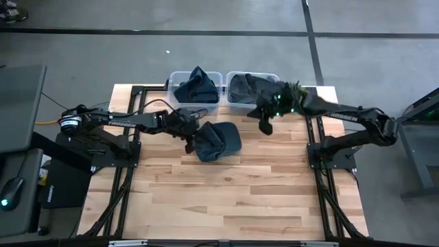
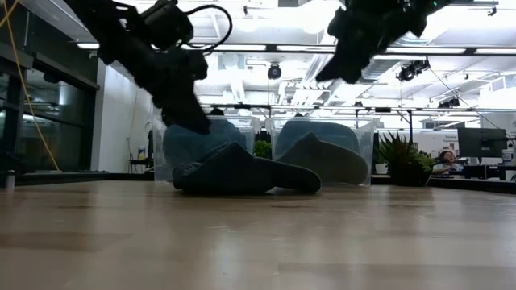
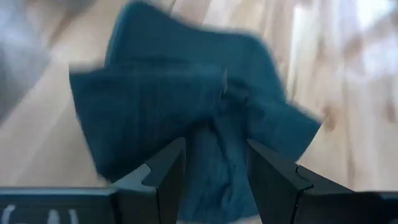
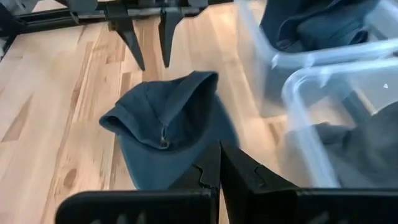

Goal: Pick and place caps into container
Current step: Put the dark blue cap into the left transparent container

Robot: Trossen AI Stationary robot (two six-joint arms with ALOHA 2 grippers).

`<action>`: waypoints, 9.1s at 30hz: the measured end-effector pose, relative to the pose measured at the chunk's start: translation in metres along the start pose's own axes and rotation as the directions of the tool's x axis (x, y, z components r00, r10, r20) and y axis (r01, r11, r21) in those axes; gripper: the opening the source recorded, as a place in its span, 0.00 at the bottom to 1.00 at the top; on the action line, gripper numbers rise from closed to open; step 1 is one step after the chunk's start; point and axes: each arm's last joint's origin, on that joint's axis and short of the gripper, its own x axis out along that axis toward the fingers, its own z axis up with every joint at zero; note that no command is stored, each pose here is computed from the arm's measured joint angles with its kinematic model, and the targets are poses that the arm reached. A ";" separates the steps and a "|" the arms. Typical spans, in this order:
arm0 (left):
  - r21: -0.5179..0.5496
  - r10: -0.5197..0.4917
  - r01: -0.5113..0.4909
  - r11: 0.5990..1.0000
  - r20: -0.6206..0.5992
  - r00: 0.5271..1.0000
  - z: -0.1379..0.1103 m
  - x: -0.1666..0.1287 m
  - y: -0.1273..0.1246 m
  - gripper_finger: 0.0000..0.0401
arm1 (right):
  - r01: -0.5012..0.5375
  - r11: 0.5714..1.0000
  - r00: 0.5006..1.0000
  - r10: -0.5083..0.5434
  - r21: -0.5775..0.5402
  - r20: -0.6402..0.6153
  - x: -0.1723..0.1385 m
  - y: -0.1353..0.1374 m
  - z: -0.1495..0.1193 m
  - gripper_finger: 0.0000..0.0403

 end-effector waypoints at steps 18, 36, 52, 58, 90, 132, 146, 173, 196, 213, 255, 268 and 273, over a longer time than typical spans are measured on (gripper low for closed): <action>0.034 0.119 -0.116 0.993 -0.094 0.988 -0.019 0.002 -0.014 0.41 | -0.125 0.908 0.992 0.119 -0.400 -0.040 0.040 0.070 -0.072 0.00; 0.006 0.120 -0.120 0.993 -0.100 0.988 -0.019 0.002 -0.013 0.41 | -0.013 0.825 0.998 -0.022 -0.564 -0.055 0.108 0.095 -0.105 0.59; 0.008 0.119 -0.119 0.993 -0.092 0.989 -0.018 0.002 -0.014 0.41 | 0.047 0.789 0.990 -0.117 -0.613 -0.074 0.133 0.088 -0.126 0.59; 0.017 0.121 -0.120 0.993 -0.102 0.987 -0.019 0.002 -0.013 0.41 | 0.069 0.785 0.986 -0.146 -0.616 -0.075 0.133 0.088 -0.126 0.43; 0.011 0.313 -0.314 0.949 -0.096 0.945 -0.027 -0.071 -0.012 0.41 | 0.047 0.822 0.999 -0.050 -0.568 0.010 0.137 0.102 -0.106 0.01; 0.067 0.417 -0.414 0.908 -0.033 0.908 -0.023 -0.069 -0.009 0.41 | 0.098 0.773 0.992 -0.124 -0.627 0.001 0.074 0.134 -0.050 0.00; 0.194 0.115 -0.137 0.971 0.120 0.986 -0.004 -0.069 -0.022 0.41 | -0.111 0.634 0.964 0.255 -0.766 0.071 -0.001 0.148 -0.026 0.00; -0.362 -0.506 0.570 0.738 0.263 0.822 0.027 -0.058 -0.045 0.41 | -0.096 0.317 0.902 0.429 -0.944 0.052 -0.012 0.168 -0.029 0.00; -0.537 -0.543 0.548 0.641 0.187 0.818 0.025 -0.027 -0.033 0.41 | -0.106 0.313 0.937 0.348 -0.944 0.010 0.019 0.165 -0.035 0.00; -0.544 -0.495 0.496 0.677 0.162 0.854 0.021 -0.024 -0.030 0.41 | -0.124 0.333 0.933 0.359 -0.935 0.004 0.038 0.151 -0.035 0.00; -0.478 -0.458 0.453 0.753 0.114 0.882 0.015 -0.008 -0.026 0.01 | -0.048 0.522 0.961 0.258 -0.851 0.104 0.044 0.129 -0.024 0.17; -0.480 -0.375 0.405 0.778 0.161 0.913 0.017 -0.007 -0.024 0.01 | 0.034 0.705 0.993 0.056 -0.708 0.104 0.042 0.126 -0.026 0.50; -0.465 -0.321 0.393 0.794 0.228 0.919 0.022 -0.008 -0.023 0.01 | 0.190 0.740 0.982 -0.129 -0.646 0.140 0.028 0.124 -0.024 0.59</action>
